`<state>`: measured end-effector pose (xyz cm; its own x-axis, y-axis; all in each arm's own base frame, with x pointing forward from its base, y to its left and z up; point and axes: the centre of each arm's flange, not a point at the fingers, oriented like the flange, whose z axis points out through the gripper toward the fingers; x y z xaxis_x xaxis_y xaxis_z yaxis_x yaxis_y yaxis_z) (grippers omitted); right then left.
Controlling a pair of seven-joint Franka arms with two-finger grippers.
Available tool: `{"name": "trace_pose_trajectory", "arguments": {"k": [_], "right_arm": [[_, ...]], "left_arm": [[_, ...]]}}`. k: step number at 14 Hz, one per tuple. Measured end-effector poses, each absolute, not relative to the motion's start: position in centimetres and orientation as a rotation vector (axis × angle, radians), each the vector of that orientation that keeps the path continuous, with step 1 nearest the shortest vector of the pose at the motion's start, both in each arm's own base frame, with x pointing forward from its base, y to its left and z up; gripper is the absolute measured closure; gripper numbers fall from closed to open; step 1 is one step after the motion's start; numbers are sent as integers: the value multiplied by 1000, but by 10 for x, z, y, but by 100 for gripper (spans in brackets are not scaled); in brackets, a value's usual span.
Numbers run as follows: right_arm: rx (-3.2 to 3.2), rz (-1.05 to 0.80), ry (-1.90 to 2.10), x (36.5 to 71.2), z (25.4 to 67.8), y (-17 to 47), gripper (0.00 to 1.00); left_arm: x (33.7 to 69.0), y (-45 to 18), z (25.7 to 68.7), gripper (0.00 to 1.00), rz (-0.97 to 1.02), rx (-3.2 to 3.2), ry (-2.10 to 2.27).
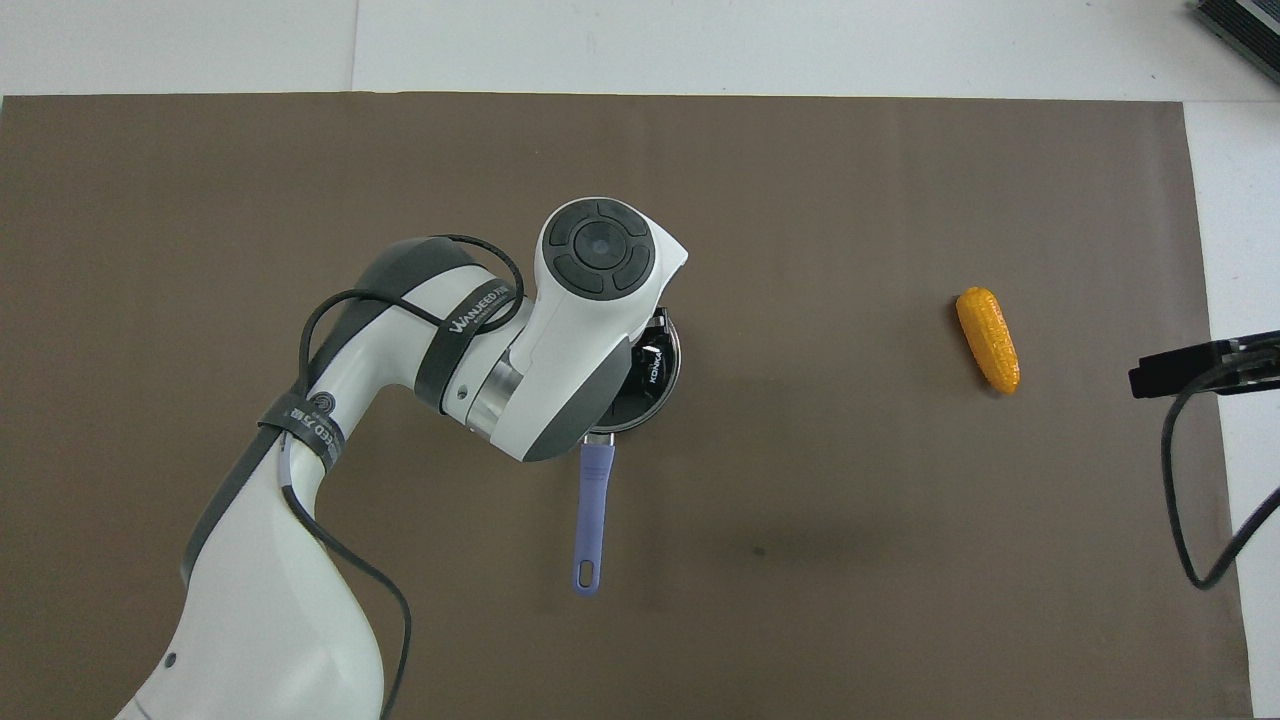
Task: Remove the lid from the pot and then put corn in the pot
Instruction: 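Grasp the blue knob of the glass lid with the left gripper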
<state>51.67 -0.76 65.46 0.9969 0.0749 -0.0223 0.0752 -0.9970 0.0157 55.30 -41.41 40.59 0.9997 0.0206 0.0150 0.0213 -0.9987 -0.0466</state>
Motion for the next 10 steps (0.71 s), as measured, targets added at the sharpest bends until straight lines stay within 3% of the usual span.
{"name": "trace_pose_trajectory", "arguments": {"k": [4, 6, 8, 10], "right_arm": [[3123, -34, 117, 517, 655, -8, 0], [3123, -34, 117, 517, 655, -8, 0], [3123, -34, 117, 517, 655, -8, 0], [3123, -34, 117, 517, 655, -8, 0]], "left_arm": [[552, -415, 406, 0, -23, -3094, -42], [552, -415, 406, 6, -23, -3094, -45], [552, -416, 407, 31, -26, -3095, -45], [552, -416, 407, 39, -27, -3092, -44]]}}
